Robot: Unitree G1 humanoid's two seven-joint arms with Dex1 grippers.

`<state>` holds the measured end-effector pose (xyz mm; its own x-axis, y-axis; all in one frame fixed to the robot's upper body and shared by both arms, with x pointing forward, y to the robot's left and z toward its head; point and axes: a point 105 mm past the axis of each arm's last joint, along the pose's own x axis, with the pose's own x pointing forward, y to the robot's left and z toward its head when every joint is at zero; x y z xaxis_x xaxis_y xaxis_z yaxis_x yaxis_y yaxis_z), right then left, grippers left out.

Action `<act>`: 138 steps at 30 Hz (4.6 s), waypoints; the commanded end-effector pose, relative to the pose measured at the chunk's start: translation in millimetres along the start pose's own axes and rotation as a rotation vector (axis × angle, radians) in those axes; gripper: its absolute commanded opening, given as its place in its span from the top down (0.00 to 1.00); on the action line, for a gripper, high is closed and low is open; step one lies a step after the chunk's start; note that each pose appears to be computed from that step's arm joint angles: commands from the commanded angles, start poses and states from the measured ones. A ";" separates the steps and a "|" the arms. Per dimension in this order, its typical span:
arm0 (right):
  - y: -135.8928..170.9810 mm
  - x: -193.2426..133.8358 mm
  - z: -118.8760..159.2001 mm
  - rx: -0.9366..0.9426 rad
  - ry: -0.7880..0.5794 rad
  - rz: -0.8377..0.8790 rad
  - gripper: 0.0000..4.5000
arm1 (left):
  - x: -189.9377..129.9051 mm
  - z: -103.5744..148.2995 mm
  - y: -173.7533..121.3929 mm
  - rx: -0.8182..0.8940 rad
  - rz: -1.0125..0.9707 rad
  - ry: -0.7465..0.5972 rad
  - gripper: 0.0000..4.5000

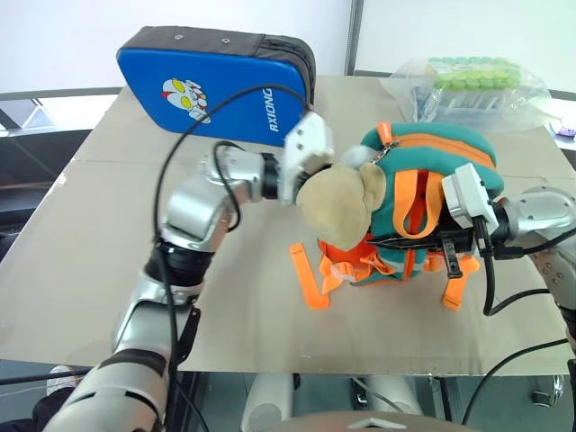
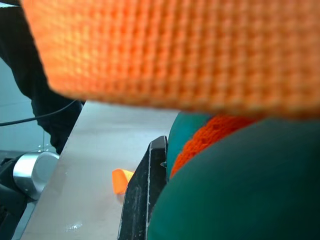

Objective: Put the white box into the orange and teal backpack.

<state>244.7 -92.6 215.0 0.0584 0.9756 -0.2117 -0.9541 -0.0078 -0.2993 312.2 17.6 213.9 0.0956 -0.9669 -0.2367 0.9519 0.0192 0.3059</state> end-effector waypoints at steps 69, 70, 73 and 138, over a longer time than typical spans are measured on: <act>-131.3 -159.5 31.2 0.376 -0.633 -1.524 1.00 | -176.1 -90.5 -0.6 -1.036 0.745 -0.548 0.86; -131.6 -160.7 32.0 0.373 -0.630 -1.526 1.00 | -178.1 -79.5 -1.2 -1.014 0.705 -0.568 0.86; -134.4 -165.8 34.4 0.364 -0.626 -1.546 1.00 | -189.0 -34.5 -12.7 -0.980 0.497 -0.701 0.86; -146.8 -139.4 32.0 0.309 -0.351 -1.613 1.00 | -186.7 29.3 -6.8 -0.877 0.402 -0.809 0.89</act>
<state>362.8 -117.0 290.1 0.8927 0.3946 0.2178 -0.4155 0.9077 0.0588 283.1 151.1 265.8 0.4500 -0.8143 0.3666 0.7672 0.1424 -0.6253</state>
